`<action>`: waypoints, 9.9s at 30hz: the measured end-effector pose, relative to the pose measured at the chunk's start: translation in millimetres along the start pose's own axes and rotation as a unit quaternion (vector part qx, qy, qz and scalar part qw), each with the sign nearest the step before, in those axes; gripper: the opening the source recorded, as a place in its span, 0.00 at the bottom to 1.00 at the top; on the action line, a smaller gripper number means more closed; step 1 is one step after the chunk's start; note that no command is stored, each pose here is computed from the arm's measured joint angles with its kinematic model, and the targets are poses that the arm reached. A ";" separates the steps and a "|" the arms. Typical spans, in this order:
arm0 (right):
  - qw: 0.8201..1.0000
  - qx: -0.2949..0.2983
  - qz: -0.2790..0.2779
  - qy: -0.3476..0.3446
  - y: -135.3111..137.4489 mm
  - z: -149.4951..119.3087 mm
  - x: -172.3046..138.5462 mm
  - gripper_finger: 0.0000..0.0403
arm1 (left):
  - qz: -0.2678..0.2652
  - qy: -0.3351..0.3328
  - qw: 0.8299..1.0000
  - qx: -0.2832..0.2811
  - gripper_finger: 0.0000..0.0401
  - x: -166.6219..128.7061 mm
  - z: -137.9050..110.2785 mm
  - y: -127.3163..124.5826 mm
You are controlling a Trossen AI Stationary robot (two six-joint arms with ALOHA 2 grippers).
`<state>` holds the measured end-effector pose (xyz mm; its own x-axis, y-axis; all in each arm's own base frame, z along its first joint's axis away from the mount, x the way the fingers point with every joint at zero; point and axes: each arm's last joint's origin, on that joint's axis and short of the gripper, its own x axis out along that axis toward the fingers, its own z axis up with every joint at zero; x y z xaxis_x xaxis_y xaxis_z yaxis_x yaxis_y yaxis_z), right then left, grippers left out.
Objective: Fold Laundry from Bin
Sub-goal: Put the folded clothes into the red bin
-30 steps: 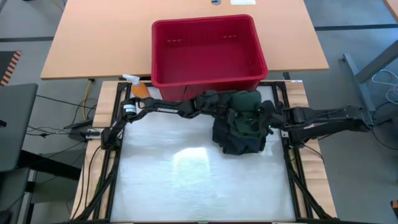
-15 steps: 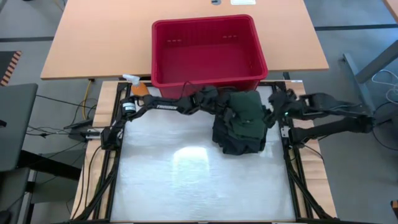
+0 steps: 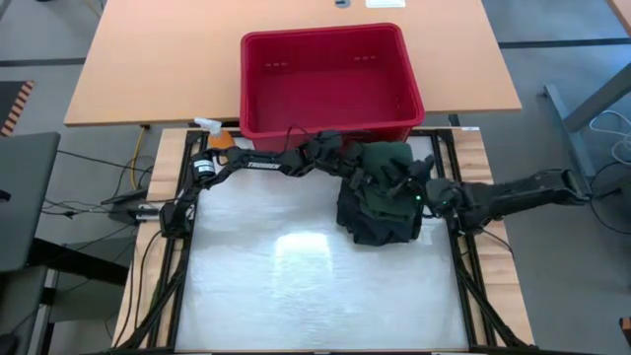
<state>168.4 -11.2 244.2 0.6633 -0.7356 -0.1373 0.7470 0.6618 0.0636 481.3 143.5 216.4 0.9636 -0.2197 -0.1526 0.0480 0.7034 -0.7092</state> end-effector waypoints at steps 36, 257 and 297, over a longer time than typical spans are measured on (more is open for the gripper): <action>0.995 -0.014 -0.011 0.100 6.1 -79.8 31.3 0.32 | 0.205 -0.211 0.885 0.360 0.38 -39.2 -115.1 -96.0; 0.899 0.238 0.341 0.140 80.6 58.5 48.7 0.14 | 0.083 -0.311 0.943 -0.084 0.07 -171.0 -110.4 -169.7; 0.915 0.331 0.150 0.174 -157.1 223.5 305.3 0.14 | 0.070 -0.371 0.917 -0.128 0.07 -228.4 247.4 2.5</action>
<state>263.4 -372.1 413.2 0.8746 -0.3682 -0.3156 0.4737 0.5093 0.7185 326.5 362.6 419.8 0.8735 0.4485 0.1893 -0.0614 0.4872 -0.8712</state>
